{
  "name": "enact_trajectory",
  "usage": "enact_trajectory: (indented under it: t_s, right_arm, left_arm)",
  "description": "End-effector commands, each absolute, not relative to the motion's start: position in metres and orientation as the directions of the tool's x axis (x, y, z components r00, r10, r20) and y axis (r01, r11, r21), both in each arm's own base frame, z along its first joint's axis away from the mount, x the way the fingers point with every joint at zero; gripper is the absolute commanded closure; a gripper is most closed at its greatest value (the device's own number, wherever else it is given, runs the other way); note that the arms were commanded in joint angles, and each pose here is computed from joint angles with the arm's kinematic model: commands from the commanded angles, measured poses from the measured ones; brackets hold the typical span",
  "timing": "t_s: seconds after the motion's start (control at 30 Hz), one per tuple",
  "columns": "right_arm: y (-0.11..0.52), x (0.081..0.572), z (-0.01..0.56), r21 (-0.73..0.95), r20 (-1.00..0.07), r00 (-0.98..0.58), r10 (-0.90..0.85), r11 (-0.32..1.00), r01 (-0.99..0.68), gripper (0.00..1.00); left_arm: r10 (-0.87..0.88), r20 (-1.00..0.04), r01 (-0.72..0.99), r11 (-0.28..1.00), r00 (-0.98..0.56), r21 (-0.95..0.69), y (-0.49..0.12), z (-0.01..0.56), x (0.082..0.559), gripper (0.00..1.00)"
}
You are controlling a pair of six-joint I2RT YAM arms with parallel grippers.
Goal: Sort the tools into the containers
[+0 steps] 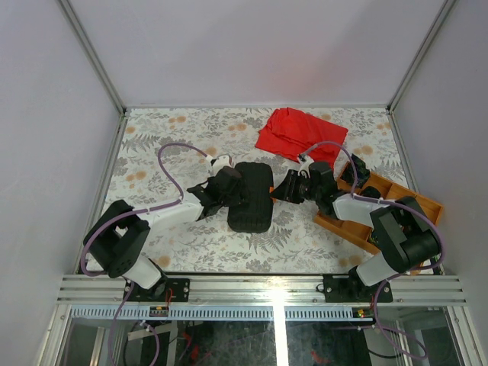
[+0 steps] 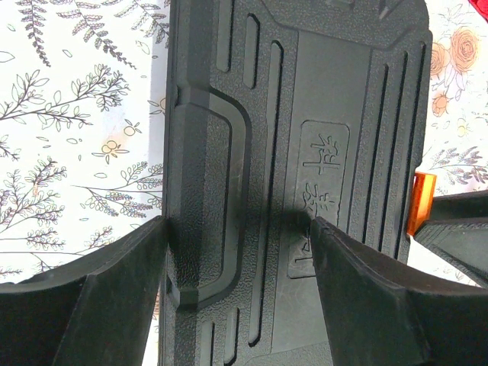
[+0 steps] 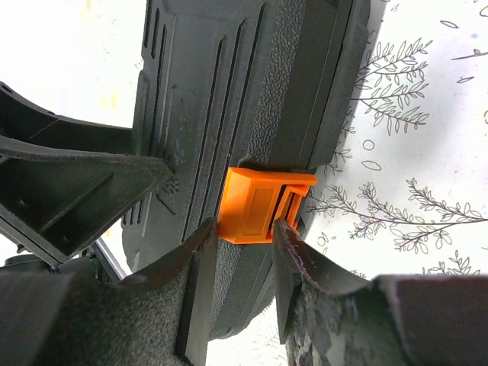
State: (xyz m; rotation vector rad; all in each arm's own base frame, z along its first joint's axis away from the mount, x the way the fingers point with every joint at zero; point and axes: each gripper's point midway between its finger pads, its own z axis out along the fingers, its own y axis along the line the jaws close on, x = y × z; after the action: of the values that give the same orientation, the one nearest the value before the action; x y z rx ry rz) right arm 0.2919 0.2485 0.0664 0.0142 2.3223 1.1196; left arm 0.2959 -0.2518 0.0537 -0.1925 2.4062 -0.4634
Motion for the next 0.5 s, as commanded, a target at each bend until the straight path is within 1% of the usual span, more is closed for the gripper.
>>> enact_trajectory:
  t_s: [0.0,0.2,0.47]
  right_arm:
    - [0.260,0.274,0.043,0.690,-0.444,-0.882,0.156,0.688,-0.226,0.88]
    - [0.254,0.271,0.030,0.672,-0.415,-0.896,0.157,0.717,-0.186,0.87]
    - [0.247,0.269,0.023,0.645,-0.407,-0.900,0.159,0.748,-0.159,0.86]
  left_arm:
    - [-0.055,-0.381,0.016,0.983,-0.923,-0.180,-0.222,-0.022,0.224,0.30]
    - [-0.055,-0.380,0.015,0.984,-0.923,-0.179,-0.222,-0.022,0.223,0.30]
    - [-0.054,-0.380,0.016,0.984,-0.924,-0.179,-0.222,-0.022,0.223,0.30]
